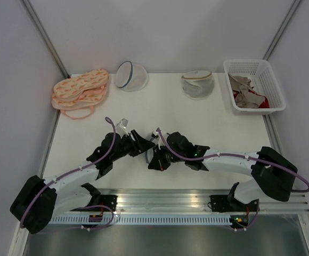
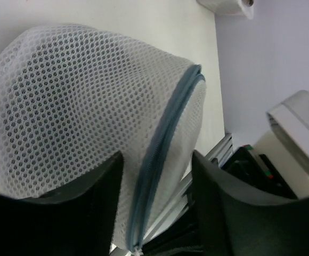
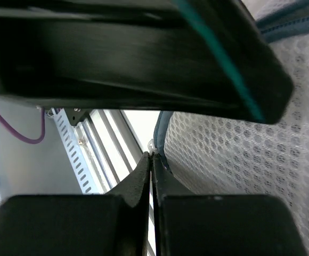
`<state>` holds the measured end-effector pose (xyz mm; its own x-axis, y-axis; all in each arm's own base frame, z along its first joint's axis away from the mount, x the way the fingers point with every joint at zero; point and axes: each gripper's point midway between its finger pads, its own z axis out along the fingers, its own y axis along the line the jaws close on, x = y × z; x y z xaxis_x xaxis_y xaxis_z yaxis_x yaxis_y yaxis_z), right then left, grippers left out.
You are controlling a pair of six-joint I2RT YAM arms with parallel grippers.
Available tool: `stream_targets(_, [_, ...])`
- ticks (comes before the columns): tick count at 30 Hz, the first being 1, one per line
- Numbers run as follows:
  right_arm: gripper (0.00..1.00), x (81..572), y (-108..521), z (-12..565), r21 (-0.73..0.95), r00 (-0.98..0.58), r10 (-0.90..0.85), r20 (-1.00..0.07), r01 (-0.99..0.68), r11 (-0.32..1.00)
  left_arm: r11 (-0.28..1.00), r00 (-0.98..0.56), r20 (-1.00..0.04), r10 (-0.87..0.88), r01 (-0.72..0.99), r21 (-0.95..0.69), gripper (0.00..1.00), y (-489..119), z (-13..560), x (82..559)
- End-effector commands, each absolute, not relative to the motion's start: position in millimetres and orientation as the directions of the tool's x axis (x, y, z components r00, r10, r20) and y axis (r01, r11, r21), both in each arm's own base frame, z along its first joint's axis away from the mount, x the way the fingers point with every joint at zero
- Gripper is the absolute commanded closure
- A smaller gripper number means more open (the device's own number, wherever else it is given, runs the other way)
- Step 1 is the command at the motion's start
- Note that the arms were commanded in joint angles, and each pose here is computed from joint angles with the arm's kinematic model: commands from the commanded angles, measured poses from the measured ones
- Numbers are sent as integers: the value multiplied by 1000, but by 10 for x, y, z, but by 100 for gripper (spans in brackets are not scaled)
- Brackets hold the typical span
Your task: Unzip the laundry bag and remove the bra
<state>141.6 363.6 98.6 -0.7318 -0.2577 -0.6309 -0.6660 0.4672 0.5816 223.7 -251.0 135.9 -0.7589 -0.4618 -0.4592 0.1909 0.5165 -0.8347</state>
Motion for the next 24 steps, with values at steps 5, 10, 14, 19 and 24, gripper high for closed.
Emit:
stream_targets(5, [100, 1409, 3743, 1289, 575, -679, -225, -699, -720, 389, 419, -794, -428, -433, 243, -875, 92, -2786, 1435, 2257])
stream_targets(10, [100, 1387, 3674, 1252, 569, -686, -239, -687, -713, 410, 464, -769, -436, -468, 206, -862, 98, -2705, 1372, 2323])
stream_targets(14, [100, 1281, 3572, 1107, 551, -694, -278, -665, -706, 445, 525, -706, -482, -518, 183, -831, 98, -2558, 1464, 2461])
stream_targets(19, [100, 1192, 3311, 720, 490, -724, -340, -600, -668, 560, 549, -651, -512, -561, 170, -818, 98, -2467, 1653, 2622])
stream_targets(24, [100, 1529, 2745, 444, 270, -785, -247, -568, -461, 846, 566, -665, -517, -539, 170, -807, 98, -2482, 1644, 2622])
